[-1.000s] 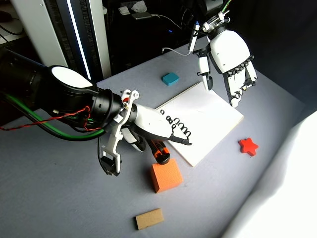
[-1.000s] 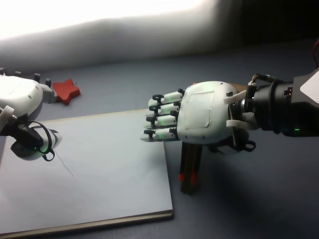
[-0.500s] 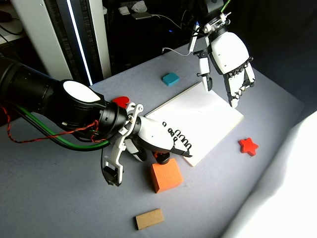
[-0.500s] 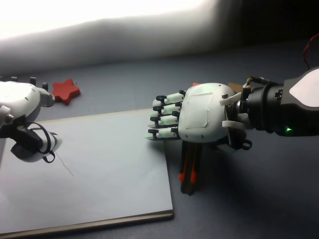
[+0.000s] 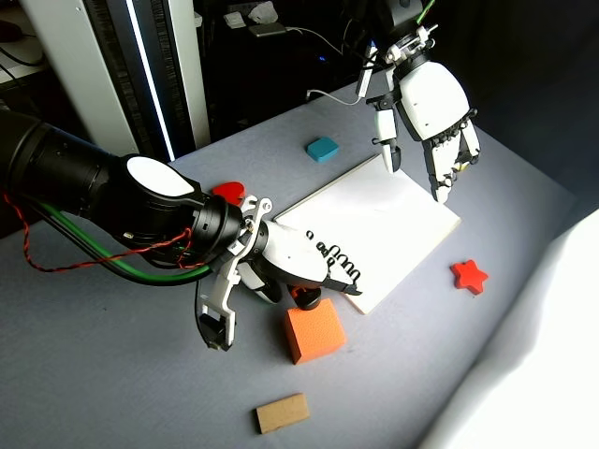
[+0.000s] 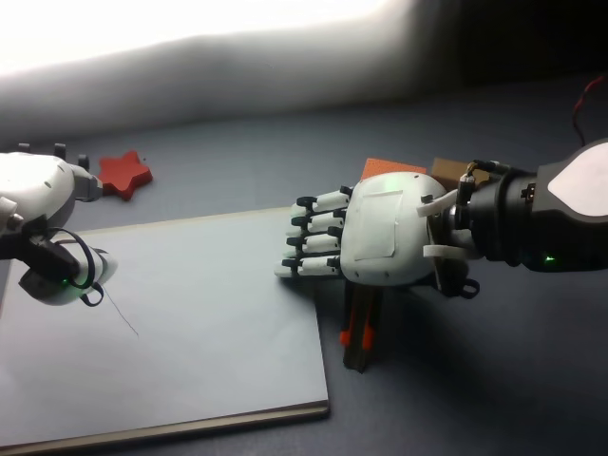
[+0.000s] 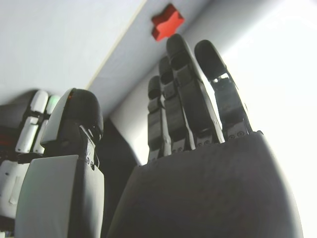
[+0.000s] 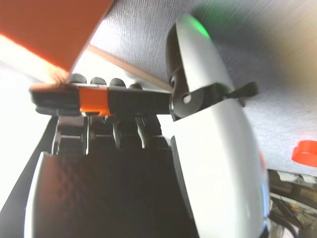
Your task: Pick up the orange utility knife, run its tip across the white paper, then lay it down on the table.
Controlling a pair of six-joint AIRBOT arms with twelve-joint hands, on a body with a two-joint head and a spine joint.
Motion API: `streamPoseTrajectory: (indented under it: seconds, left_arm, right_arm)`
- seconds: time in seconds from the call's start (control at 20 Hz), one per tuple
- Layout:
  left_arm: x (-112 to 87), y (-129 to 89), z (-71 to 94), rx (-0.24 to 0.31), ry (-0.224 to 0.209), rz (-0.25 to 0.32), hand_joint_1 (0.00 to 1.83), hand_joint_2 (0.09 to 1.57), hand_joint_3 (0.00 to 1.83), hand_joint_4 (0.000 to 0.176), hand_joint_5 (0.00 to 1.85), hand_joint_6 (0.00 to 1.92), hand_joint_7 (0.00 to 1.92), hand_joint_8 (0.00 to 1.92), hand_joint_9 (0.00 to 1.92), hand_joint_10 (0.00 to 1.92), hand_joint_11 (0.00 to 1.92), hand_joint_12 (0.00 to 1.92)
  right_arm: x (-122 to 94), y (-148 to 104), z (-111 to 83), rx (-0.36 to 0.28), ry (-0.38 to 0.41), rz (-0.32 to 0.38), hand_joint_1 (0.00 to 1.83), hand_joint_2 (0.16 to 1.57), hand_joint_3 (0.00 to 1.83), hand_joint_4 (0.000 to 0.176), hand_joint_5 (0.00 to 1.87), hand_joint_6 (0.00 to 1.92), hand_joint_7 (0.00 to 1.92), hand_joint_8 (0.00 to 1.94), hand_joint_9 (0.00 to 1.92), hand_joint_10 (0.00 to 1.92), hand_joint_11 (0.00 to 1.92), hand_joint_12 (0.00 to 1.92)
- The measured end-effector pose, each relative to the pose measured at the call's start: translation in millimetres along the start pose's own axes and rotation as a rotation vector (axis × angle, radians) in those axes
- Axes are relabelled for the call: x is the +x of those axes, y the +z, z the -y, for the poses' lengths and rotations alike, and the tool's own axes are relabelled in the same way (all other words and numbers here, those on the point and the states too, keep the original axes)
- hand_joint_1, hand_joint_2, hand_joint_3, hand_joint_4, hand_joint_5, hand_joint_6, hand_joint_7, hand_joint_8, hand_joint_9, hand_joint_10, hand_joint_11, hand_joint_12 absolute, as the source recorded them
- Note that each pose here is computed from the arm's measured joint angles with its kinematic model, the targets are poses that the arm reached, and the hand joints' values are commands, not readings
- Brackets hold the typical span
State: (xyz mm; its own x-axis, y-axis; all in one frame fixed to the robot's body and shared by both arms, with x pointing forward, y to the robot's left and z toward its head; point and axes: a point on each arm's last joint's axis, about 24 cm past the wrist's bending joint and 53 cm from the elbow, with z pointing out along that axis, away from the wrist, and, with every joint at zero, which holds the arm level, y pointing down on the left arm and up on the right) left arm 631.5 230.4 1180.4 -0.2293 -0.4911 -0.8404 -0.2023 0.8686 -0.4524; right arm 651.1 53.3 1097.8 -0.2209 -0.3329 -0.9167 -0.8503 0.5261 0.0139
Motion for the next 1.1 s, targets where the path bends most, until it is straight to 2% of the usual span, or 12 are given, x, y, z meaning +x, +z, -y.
streamPoseTrajectory:
  seconds: [0.05,0.15,0.2,0.25,0.3,0.5,0.65,0.75,0.8,0.85,0.9,1.1]
  left_arm:
    - [-0.3,0.0,-0.1,0.0,0.001,0.001,0.6,1.31,0.02,0.018,0.34,0.0,0.49,0.0,0.65,0.01,0.13,1.38]
    - [0.0,0.0,0.2,0.001,0.0,0.0,0.6,1.31,0.02,0.019,0.34,0.0,0.48,0.0,0.64,0.01,0.13,1.37]
    - [-0.1,0.0,0.1,0.0,0.0,0.0,0.6,1.31,0.02,0.019,0.34,0.0,0.48,0.0,0.64,0.01,0.13,1.37]
    - [-0.1,0.0,0.1,0.0,0.0,0.0,0.62,1.3,0.01,0.017,0.34,0.0,0.49,0.0,0.65,0.01,0.15,1.37]
    - [0.1,0.0,0.3,0.001,0.0,0.0,0.62,1.3,0.01,0.017,0.34,0.0,0.49,0.0,0.65,0.02,0.15,1.37]
    - [-0.7,0.0,-0.1,-0.002,-0.002,0.002,0.63,1.31,0.01,0.014,0.34,0.01,0.5,0.01,0.66,0.02,0.16,1.38]
    - [-1.2,0.0,0.3,0.0,-0.003,0.003,0.62,1.32,0.02,0.014,0.34,0.0,0.49,0.0,0.66,0.02,0.16,1.38]
    - [-1.3,0.0,0.1,-0.001,-0.003,0.004,0.62,1.32,0.02,0.014,0.34,0.0,0.49,0.0,0.66,0.02,0.16,1.38]
    - [-1.8,0.6,-0.4,-0.002,-0.004,0.004,0.61,1.32,0.02,0.013,0.33,0.0,0.49,0.0,0.67,0.02,0.16,1.39]
    - [-2.5,1.0,-1.1,-0.004,-0.004,0.006,0.61,1.32,0.02,0.013,0.33,0.0,0.49,0.0,0.67,0.02,0.16,1.39]
    - [-3.6,2.0,-2.1,-0.006,-0.004,0.009,0.63,1.31,0.01,0.015,0.33,0.0,0.5,0.0,0.67,0.02,0.16,1.4]
    - [-7.1,3.6,-3.7,-0.01,-0.004,0.018,0.63,1.31,0.01,0.014,0.33,0.0,0.49,0.0,0.67,0.02,0.14,1.41]
  right_arm:
    - [-0.1,0.0,0.1,0.0,0.001,0.0,1.13,1.37,0.07,0.0,0.05,0.02,0.01,0.0,0.01,0.01,0.0,0.0]
    - [-0.2,0.0,-0.1,0.0,0.008,0.001,1.15,1.41,0.04,0.0,0.22,0.4,0.42,0.15,0.17,0.56,0.0,0.96]
    - [-0.5,-0.1,0.5,0.001,0.011,0.002,1.15,1.41,0.04,0.0,0.22,0.4,0.42,0.15,0.17,0.56,0.0,0.96]
    - [-1.6,0.6,-0.6,-0.003,0.018,0.004,1.24,1.38,0.01,0.0,0.39,1.53,0.59,1.66,0.43,1.79,0.11,1.87]
    - [-4.2,1.6,-2.6,-0.007,0.023,0.009,1.12,1.4,0.02,0.0,0.43,1.53,0.57,1.88,0.39,1.89,0.27,1.91]
    - [-8.8,3.2,-4.0,-0.006,0.031,0.018,1.08,1.4,0.01,0.0,0.46,1.6,0.59,1.94,0.66,1.92,0.57,1.92]
    - [-11.0,0.9,-1.9,-0.006,0.037,0.021,1.03,1.34,0.0,0.0,0.62,1.61,1.07,1.94,1.11,1.92,0.93,1.92]
    - [-13.5,-1.5,0.2,-0.006,0.045,0.024,1.03,1.34,0.0,0.0,0.62,1.61,1.07,1.94,1.11,1.92,0.93,1.92]
    - [-14.5,-5.0,3.3,-0.005,0.044,0.024,1.3,1.34,0.0,0.0,1.05,1.86,1.31,1.94,1.38,1.92,1.26,1.92]
    - [-15.1,-7.2,5.5,-0.004,0.041,0.024,1.3,1.34,0.0,0.0,1.05,1.86,1.31,1.94,1.38,1.92,1.26,1.92]
    - [-13.4,-10.9,11.5,0.009,0.018,0.02,1.55,1.35,0.0,0.156,1.38,1.92,1.64,1.94,1.73,1.92,1.72,1.92]
    - [-17.1,-24.3,17.9,0.016,-0.003,0.024,1.54,1.36,0.0,0.176,1.41,1.92,1.69,1.94,1.81,1.92,1.86,1.92]
